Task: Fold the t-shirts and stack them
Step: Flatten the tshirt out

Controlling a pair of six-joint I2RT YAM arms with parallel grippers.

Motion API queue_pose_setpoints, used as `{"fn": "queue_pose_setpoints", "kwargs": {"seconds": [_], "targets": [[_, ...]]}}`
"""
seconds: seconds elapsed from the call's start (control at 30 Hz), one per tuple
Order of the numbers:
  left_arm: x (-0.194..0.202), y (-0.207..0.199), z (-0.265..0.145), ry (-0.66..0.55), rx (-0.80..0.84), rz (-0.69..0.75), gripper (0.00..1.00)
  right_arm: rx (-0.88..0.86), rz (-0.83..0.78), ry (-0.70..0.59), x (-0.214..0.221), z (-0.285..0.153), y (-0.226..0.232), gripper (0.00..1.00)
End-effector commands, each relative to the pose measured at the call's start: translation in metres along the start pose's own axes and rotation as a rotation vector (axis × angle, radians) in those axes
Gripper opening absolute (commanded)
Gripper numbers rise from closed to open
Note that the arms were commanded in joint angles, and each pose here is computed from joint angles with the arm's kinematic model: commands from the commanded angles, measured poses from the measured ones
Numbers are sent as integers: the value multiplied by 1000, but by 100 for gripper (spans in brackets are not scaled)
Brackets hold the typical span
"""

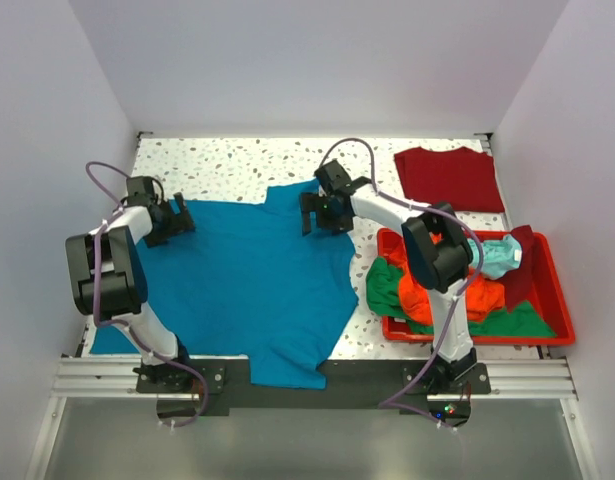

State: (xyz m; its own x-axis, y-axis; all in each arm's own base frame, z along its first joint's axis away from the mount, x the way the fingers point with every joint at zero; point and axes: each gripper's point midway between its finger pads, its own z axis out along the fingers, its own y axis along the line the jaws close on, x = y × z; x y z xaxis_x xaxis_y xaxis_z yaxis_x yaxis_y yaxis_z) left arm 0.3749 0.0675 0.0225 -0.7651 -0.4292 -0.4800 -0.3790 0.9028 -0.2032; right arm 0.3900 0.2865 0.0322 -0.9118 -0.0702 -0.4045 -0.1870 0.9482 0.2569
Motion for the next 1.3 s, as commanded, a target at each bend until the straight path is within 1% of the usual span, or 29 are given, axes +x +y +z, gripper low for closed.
{"fn": "queue_pose_setpoints", "kwargs": {"seconds": [0.0, 0.13, 0.17, 0.23, 0.37, 0.4, 0.47, 0.5, 0.57, 0.6, 0.67, 0.7, 0.77, 0.83, 0.87, 0.93, 1.0, 1.07, 1.1, 1.17, 1.2, 1.23, 1.27], "targets": [[0, -3, 18, 21, 37, -9, 95, 43, 11, -7, -14, 7, -18, 94], [-3, -4, 28, 34, 47, 0, 95, 52, 33, -8, -27, 17, -32, 94], [-4, -7, 30, 35, 57, 3, 95, 65, 47, 10, -26, 25, -41, 94], [-11, -13, 35, 33, 81, 5, 94, 61, 45, -12, -43, 26, -42, 94], [-20, -27, 41, 29, 122, 25, 94, 76, 60, -4, -62, 40, -55, 94], [-24, -33, 42, 23, 139, 34, 94, 73, 59, -19, -75, 46, -56, 94], [-24, -42, 48, 31, 163, 53, 94, 78, 66, -22, -86, 48, -61, 94], [-30, -48, 48, 22, 179, 62, 94, 65, 66, -66, -106, 44, -57, 94], [-31, -58, 54, 26, 195, 84, 94, 69, 80, -57, -111, 55, -66, 94], [-38, -65, 54, 14, 210, 95, 94, 54, 80, -97, -128, 49, -62, 94], [-41, -75, 59, 17, 225, 109, 94, 33, 92, -111, -137, 52, -65, 96], [-50, -80, 59, 4, 232, 114, 94, 0, 86, -131, -146, 46, -58, 97], [-55, -88, 61, 0, 242, 130, 94, -40, 74, -163, -158, 37, -51, 99], [-68, -97, 57, -26, 256, 133, 94, -90, 63, -173, -160, 30, -41, 99], [-73, -100, 56, -34, 261, 133, 94, -118, 50, -210, -170, 19, -33, 99], [-88, -108, 47, -62, 273, 125, 94, -145, 39, -222, -173, 9, -27, 99], [-99, -112, 35, -91, 267, 125, 94, -160, 16, -259, -185, -12, -20, 99], [-107, -111, 25, -112, 249, 124, 94, -167, -3, -296, -195, -39, -14, 99], [-114, -109, 12, -136, 228, 123, 94, -168, -16, -317, -200, -51, -12, 99], [-114, -103, 2, -148, 195, 121, 95, -174, -23, -334, -202, -68, -9, 99], [-119, -99, -12, -173, 169, 118, 95, -184, -29, -345, -201, -84, -4, 99], [-119, -94, -17, -181, 148, 115, 95, -190, -34, -345, -198, -89, 0, 99], [-111, -87, -17, -168, 123, 111, 95, -181, -29, -312, -185, -85, -3, 99]]}}
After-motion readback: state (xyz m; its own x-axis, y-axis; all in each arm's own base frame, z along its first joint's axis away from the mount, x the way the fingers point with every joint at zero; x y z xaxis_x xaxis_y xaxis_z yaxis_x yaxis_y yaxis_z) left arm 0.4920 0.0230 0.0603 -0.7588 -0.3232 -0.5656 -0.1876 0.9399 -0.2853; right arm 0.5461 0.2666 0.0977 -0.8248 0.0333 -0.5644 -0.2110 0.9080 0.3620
